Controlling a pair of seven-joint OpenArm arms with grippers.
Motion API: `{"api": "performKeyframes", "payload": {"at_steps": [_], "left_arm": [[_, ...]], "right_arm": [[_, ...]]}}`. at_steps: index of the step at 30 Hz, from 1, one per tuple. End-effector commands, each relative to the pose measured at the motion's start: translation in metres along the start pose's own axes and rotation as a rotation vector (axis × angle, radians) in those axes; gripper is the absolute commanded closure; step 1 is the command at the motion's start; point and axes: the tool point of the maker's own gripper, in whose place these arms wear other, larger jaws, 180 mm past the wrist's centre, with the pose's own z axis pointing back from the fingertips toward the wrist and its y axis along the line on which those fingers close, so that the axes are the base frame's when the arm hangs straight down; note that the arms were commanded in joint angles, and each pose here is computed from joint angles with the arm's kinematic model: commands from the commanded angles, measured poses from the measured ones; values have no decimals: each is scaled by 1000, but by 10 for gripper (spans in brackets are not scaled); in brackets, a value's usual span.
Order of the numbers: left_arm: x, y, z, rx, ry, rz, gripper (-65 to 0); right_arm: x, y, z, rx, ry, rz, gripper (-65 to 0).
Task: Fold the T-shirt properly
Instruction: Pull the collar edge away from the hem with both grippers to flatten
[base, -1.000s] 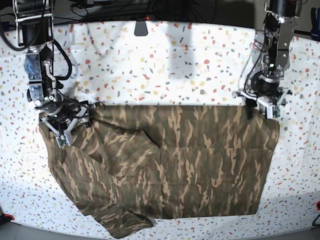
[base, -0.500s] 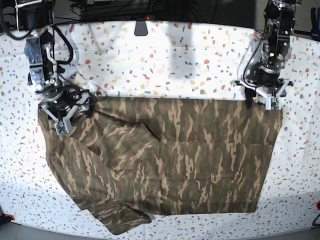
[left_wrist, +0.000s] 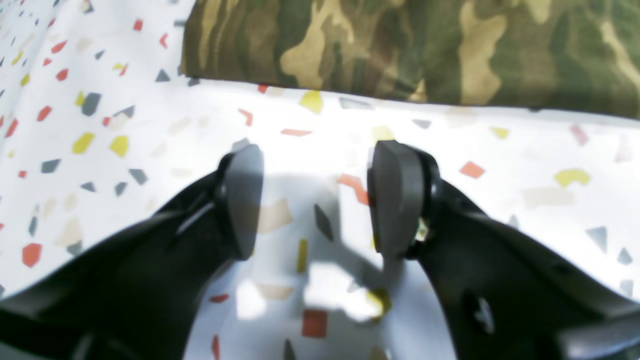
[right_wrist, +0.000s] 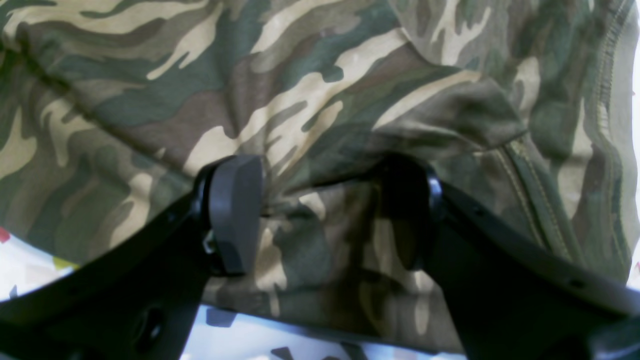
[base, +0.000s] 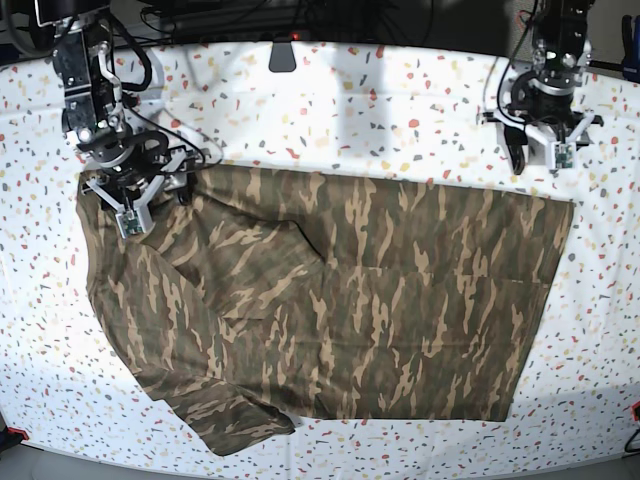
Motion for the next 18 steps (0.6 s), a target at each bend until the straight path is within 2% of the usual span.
{"api": "performKeyframes", "payload": {"at_steps": [1, 5, 9, 13, 18], "left_arm": [[10, 10, 0, 31, 4, -17, -342], [77, 3, -6, -1, -151, -24, -341], [122, -4, -20, -55, -245, -17, -341], [143, 2, -39, -50, -253, 4, -341], [131, -16, -49, -169, -215, 16, -341]], "right_arm": [[-29, -5, 2, -27, 127, 33, -394], [-24, -5, 3, -26, 116, 36, -394], [-24, -5, 3, -26, 115, 36, -394], [-24, -5, 3, -26, 114, 36, -394], [-20, -4, 4, -26, 106, 40, -394]]}}
